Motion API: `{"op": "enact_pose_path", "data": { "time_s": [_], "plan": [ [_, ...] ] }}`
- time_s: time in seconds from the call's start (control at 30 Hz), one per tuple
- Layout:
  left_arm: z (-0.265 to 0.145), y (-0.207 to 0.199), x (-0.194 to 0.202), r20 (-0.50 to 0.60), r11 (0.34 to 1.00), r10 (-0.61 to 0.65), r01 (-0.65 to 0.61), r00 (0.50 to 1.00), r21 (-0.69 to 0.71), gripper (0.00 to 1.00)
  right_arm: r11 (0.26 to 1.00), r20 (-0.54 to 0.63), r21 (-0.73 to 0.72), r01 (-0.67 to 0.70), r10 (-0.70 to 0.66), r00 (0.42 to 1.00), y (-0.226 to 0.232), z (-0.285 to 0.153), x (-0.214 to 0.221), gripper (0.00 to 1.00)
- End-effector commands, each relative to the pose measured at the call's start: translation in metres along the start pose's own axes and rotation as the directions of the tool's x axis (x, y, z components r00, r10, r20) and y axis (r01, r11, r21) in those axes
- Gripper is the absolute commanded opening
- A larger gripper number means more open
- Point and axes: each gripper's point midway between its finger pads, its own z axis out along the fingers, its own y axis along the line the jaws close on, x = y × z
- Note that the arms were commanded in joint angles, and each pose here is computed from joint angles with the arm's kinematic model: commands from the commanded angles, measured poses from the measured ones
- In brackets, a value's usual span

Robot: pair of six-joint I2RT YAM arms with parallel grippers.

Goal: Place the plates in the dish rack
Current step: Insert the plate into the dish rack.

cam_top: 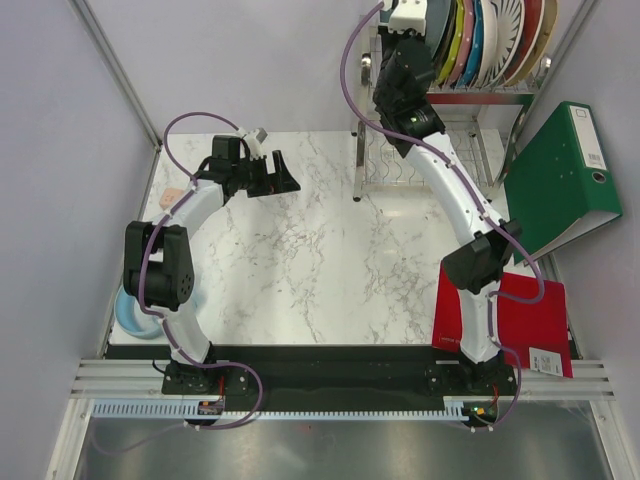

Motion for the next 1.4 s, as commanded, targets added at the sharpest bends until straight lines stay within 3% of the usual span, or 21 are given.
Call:
{"op": "enact_pose_path", "data": {
  "time_s": [0.0, 0.23, 0.63, 1.37],
  "plan": [
    [0.000, -0.013, -0.014, 0.029, 0.999, 0.001, -0.002, 1.000, 0.040, 1.00, 0.971, 0.240, 0.027, -0.238, 0.225, 0.944, -0.046, -0.013, -0.106, 0.00],
    [0.000, -0.014, -0.014, 0.029, 0.999, 0.001, -0.002, 1.000, 0.042, 1.00, 0.974, 0.256, 0.064, -0.218, 0.195, 0.947, -0.052, -0.013, -0.107, 0.00],
    [0.002, -0.012, -0.011, 0.020, 0.999, -0.008, 0.008, 1.000, 0.042, 1.00, 0.987, 0.137, 0.093, -0.131, 0.117, 0.984, -0.043, -0.015, -0.069, 0.00],
    [0.010, -0.010, -0.011, 0.005, 0.999, -0.022, 0.021, 1.000, 0.050, 1.00, 0.983, 0.052, 0.171, -0.060, 0.052, 0.997, -0.037, 0.002, -0.017, 0.00]
  ]
}}
